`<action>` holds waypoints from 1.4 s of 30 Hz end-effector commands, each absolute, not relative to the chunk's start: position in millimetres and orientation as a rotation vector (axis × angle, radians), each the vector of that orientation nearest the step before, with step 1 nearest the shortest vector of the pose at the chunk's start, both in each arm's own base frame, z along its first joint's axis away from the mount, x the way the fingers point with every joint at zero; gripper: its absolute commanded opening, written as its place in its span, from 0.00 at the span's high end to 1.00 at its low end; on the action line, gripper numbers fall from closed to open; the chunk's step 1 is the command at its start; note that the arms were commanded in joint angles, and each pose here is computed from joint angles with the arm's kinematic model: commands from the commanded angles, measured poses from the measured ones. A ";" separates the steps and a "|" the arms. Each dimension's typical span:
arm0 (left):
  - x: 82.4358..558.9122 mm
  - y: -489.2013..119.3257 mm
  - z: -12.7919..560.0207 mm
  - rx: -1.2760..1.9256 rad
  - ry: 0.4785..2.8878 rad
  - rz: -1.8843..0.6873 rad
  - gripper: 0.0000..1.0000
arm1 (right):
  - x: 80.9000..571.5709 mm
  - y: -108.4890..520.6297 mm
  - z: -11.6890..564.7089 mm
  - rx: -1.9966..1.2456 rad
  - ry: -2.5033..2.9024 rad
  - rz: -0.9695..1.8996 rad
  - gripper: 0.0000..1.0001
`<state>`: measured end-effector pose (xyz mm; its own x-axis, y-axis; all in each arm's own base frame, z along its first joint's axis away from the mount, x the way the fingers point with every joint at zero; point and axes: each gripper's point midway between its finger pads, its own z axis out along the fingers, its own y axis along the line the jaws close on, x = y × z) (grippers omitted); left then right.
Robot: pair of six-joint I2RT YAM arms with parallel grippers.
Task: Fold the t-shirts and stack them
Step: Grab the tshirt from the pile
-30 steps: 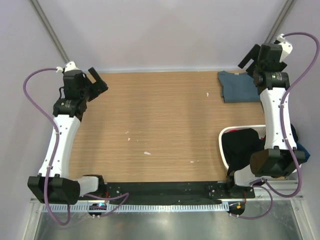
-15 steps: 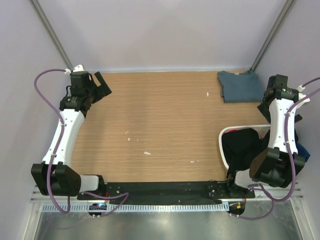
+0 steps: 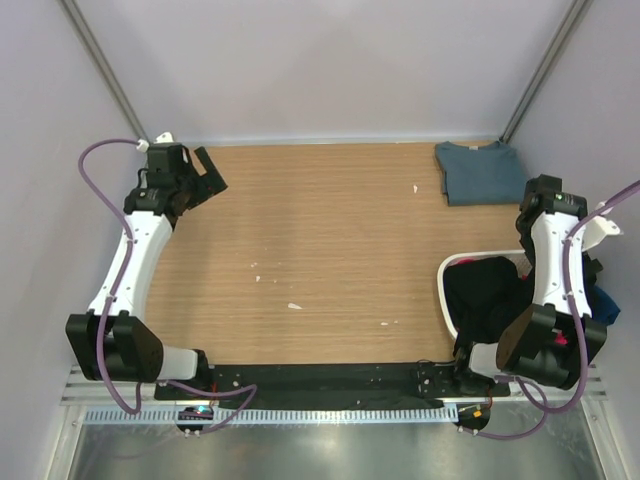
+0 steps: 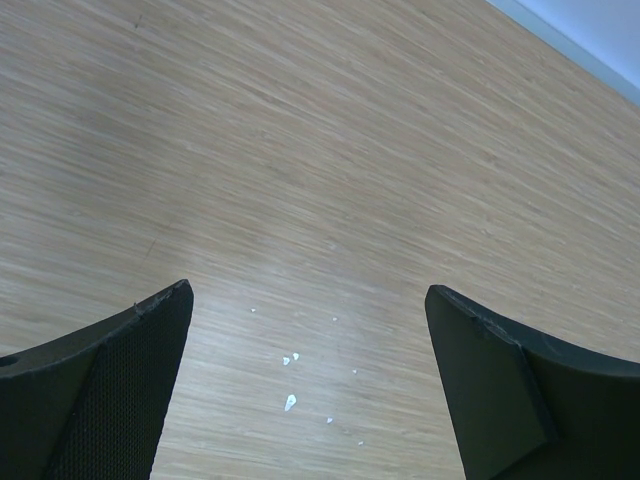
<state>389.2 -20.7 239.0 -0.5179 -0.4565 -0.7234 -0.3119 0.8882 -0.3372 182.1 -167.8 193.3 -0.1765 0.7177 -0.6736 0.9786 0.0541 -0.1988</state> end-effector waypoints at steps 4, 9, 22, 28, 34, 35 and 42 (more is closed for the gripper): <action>397.1 -28.6 260.3 -0.539 2.121 -0.276 0.00 | 186.5 -171.2 167.2 1.664 1.908 -0.851 0.04; 393.9 -27.6 264.8 -0.536 2.111 -0.270 0.00 | 185.9 -184.1 167.9 1.588 1.902 -0.930 0.13; 390.4 -25.0 265.6 -0.524 2.115 -0.248 0.00 | 170.1 -183.8 139.5 1.613 1.953 -1.016 0.56; 388.9 -20.8 274.5 -0.508 2.099 -0.223 0.00 | 196.5 -189.8 208.9 1.565 1.876 -0.896 0.99; 390.3 -22.2 282.7 -0.490 2.085 -0.229 0.00 | 265.9 -162.4 340.7 1.283 1.729 -0.536 0.99; 390.3 -21.6 281.7 -0.491 2.086 -0.228 0.00 | 278.2 -157.4 351.0 1.247 1.724 -0.549 0.99; 386.2 -22.2 284.4 -0.474 2.080 -0.227 0.00 | 383.7 -28.9 485.0 0.684 1.638 -0.175 0.99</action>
<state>389.2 -23.9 255.9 -0.5218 -0.4380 -0.7321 -0.2793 0.8986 -0.3385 343.5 -72.7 428.4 -0.0979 0.4248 -0.9000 0.7170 0.6573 0.2323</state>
